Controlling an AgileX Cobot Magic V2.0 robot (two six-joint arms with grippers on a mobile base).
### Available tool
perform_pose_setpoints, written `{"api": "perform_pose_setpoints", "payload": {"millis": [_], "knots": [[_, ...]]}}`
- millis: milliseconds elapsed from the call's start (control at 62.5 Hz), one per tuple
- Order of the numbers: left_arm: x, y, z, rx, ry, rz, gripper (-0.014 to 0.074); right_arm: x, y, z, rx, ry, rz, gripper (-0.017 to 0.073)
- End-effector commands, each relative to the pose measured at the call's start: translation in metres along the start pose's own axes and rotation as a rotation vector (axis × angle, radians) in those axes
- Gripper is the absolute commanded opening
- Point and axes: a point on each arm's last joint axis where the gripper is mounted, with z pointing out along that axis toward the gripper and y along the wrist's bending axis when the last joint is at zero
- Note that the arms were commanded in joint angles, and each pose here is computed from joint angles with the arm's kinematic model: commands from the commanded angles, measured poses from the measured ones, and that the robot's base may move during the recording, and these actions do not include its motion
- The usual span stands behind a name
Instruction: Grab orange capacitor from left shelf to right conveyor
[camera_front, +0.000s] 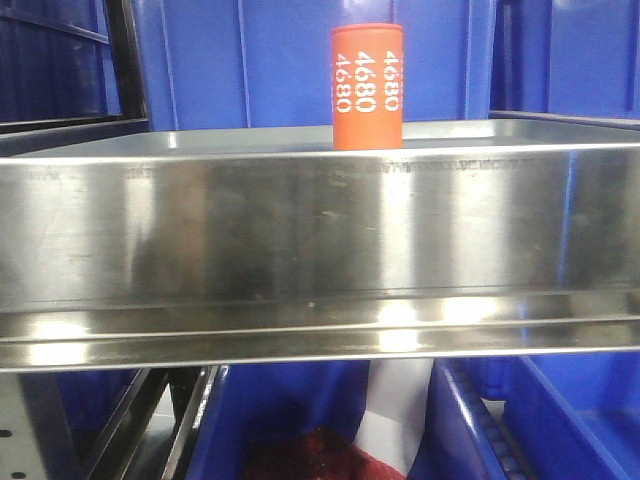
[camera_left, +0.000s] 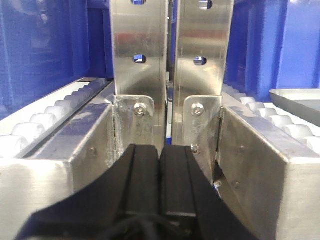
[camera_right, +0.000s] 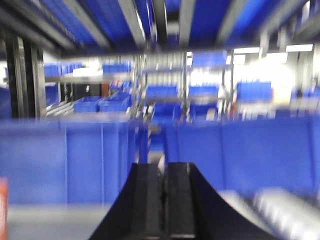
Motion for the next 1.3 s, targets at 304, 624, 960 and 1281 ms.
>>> {"api": "perform_pose_setpoints", "payload": {"millis": [304, 624, 960, 1281], "knots": [[-0.001, 0.0, 0.0, -0.001, -0.076, -0.003, -0.0126, -0.098, 0.036, 0.116, -0.255, 0.079, 0.013, 0.006], [-0.001, 0.0, 0.0, -0.001, -0.076, -0.003, -0.0126, -0.06, 0.135, 0.197, -0.547, 0.398, 0.048, 0.0581], [-0.001, 0.0, 0.0, -0.001, -0.076, -0.003, -0.0126, -0.013, 0.162, 0.225, -0.512, 0.587, 0.14, 0.0636], [-0.001, 0.0, 0.0, -0.001, -0.076, -0.003, -0.0126, 0.019, 0.165, 0.227, -0.474, 0.737, 0.081, 0.0636]]}}
